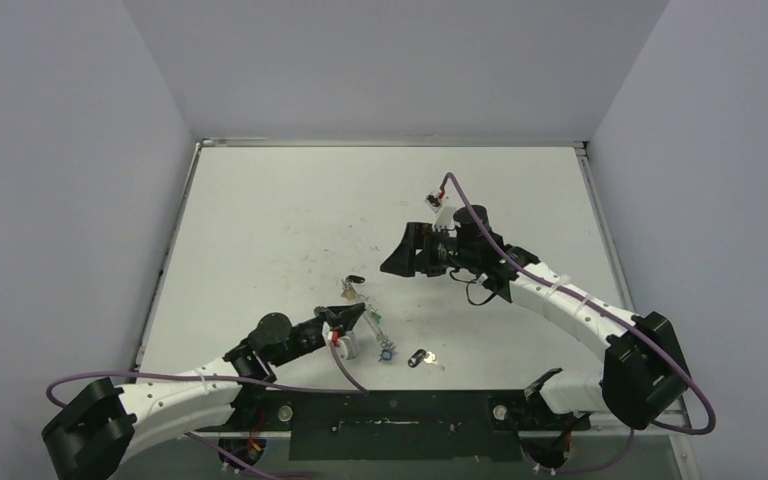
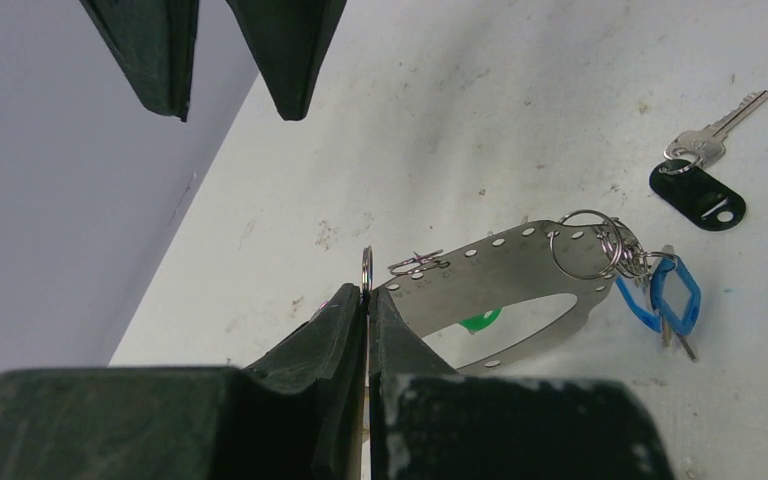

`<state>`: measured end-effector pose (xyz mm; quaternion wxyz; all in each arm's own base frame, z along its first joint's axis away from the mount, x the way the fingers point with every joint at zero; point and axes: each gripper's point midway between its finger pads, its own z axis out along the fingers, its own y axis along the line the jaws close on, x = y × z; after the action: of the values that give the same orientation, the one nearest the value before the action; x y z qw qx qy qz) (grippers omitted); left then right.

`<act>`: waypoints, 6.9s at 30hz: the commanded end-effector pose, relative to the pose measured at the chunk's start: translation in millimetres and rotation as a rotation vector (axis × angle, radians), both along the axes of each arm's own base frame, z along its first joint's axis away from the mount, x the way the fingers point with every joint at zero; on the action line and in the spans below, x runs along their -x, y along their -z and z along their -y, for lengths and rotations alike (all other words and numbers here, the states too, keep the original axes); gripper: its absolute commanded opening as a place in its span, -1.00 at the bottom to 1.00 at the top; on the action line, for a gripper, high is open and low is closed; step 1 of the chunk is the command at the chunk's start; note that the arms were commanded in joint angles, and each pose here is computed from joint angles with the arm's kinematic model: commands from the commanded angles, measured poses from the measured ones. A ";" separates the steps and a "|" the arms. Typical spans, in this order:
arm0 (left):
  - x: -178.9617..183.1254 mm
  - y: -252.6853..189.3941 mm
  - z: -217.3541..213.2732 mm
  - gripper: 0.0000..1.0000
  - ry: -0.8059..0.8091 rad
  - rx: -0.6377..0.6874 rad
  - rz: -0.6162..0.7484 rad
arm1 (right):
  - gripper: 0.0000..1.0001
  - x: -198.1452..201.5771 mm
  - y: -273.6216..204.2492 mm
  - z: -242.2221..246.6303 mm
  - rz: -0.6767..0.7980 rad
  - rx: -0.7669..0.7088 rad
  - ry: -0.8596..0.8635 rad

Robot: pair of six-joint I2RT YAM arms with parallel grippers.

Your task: Put the keys on the keyring

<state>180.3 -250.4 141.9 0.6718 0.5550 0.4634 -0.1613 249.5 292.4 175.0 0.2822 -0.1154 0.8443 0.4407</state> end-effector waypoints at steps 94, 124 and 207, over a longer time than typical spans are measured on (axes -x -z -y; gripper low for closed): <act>-79.0 36.8 -28.1 0.34 -0.666 0.580 -1.303 | 0.10 52.1 136.3 -30.3 -0.392 0.210 -0.078; -85.3 58.2 14.0 -0.02 -0.555 0.423 -1.271 | -0.26 -26.2 131.2 -29.3 -0.245 0.139 -0.086; -84.2 103.0 10.6 -1.00 -0.573 0.244 -1.207 | -0.59 -19.1 120.9 -45.7 -0.294 -0.097 -0.153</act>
<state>265.7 -261.2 28.2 0.3500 0.1150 0.8715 -0.3236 266.2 336.3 25.1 0.0929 -0.0595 0.8622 0.4944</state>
